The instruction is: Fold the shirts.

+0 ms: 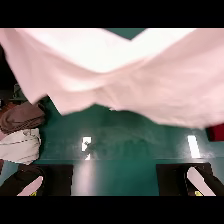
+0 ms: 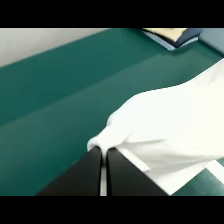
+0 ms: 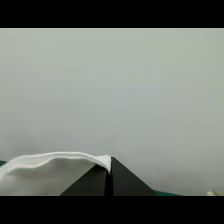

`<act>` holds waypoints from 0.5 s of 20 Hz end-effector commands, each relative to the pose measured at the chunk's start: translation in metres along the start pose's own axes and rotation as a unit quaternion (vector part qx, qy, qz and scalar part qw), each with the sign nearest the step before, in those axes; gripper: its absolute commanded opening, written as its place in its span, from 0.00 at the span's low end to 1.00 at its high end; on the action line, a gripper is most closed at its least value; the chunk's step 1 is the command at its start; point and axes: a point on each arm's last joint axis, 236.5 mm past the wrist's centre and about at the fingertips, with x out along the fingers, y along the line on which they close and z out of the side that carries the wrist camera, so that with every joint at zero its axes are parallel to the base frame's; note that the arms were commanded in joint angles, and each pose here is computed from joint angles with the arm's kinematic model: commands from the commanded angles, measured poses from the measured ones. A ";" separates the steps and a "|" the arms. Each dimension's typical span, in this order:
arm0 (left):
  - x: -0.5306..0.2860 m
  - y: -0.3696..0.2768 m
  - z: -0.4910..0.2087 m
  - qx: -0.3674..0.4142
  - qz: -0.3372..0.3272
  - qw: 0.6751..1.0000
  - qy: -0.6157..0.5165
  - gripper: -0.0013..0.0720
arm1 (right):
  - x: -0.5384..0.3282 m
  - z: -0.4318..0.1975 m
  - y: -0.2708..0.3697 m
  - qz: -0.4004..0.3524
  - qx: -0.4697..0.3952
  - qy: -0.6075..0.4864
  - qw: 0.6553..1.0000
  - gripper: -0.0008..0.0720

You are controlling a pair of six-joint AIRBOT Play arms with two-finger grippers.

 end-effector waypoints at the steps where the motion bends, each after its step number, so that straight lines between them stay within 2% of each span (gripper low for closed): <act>1: 0.054 0.039 -0.078 -0.042 0.027 0.991 0.124 0.05 | 0.031 -0.062 -0.020 0.016 0.066 0.085 0.994 0.04; 5: 0.136 0.090 -0.204 -0.103 0.059 0.958 0.259 0.05 | 0.102 -0.205 -0.003 0.096 0.151 0.262 0.948 0.04; 8: 0.186 0.112 -0.285 -0.142 0.065 0.934 0.322 0.05 | 0.147 -0.321 -0.008 0.051 0.139 0.372 0.916 0.04; 10: 0.215 0.130 -0.314 -0.149 0.078 0.927 0.337 0.05 | 0.173 -0.369 -0.006 0.035 0.133 0.395 0.908 0.04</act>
